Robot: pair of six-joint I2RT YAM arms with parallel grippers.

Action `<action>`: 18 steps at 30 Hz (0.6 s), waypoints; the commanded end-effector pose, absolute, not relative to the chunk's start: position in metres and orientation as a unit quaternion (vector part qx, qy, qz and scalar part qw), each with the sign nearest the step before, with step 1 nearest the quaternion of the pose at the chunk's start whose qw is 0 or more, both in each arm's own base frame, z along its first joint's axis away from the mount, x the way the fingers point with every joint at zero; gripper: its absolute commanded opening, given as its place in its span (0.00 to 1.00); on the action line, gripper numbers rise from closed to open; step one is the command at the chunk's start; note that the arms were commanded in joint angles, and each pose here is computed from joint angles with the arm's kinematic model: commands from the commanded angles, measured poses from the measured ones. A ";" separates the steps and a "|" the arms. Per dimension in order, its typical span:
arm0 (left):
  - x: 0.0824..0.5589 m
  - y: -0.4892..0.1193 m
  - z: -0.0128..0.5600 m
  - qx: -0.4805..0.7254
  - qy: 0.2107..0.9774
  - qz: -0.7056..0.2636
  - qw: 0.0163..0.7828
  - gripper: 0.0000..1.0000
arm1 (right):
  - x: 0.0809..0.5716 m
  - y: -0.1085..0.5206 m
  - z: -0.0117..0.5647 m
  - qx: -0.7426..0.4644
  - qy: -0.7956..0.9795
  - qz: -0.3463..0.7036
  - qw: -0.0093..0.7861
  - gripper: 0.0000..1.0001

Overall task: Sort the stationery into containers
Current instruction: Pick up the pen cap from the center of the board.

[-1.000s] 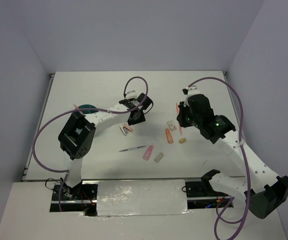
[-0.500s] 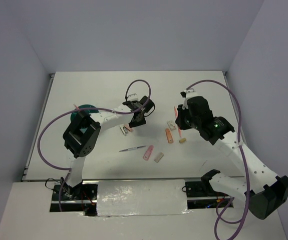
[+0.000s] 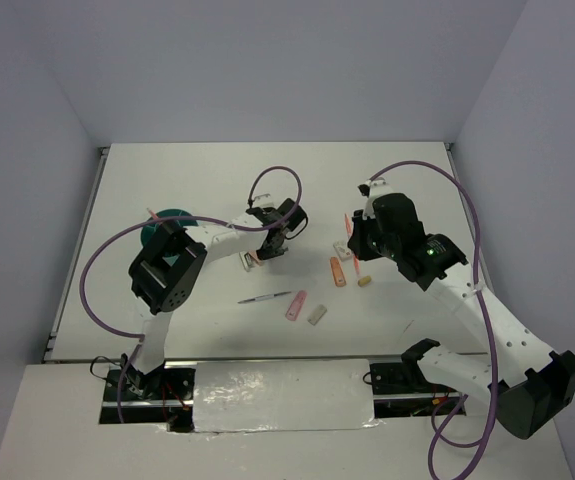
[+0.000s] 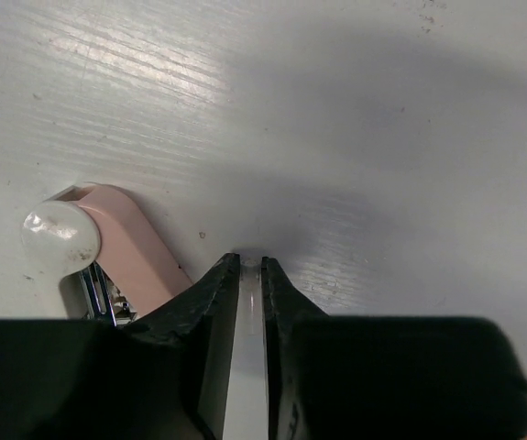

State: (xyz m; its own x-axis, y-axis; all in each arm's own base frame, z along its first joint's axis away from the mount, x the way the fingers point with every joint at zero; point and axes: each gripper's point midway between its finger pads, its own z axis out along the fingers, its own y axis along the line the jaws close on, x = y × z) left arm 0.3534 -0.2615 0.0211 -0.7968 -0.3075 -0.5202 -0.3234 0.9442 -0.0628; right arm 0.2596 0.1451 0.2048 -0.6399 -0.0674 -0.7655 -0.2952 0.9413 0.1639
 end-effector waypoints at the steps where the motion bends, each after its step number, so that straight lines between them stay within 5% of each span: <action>1: 0.347 -0.263 -0.001 -0.170 0.952 0.019 0.255 0.27 | 0.262 0.149 0.218 -0.107 0.880 0.153 0.438 0.00; 3: 0.344 -0.264 -0.005 -0.170 0.953 0.014 0.250 0.25 | 0.261 0.149 0.218 -0.107 0.880 0.154 0.437 0.00; 7: 0.339 -0.265 -0.003 -0.164 0.956 0.001 0.244 0.00 | 0.258 0.154 0.219 -0.114 0.876 0.171 0.437 0.00; 11: 0.338 -0.272 0.032 -0.148 0.949 -0.055 0.273 0.00 | 0.249 0.187 0.231 -0.141 0.838 0.271 0.453 0.00; 18: 0.323 -0.286 0.220 -0.071 0.818 -0.303 0.483 0.00 | 0.207 0.242 0.227 -0.110 0.747 0.450 0.476 0.00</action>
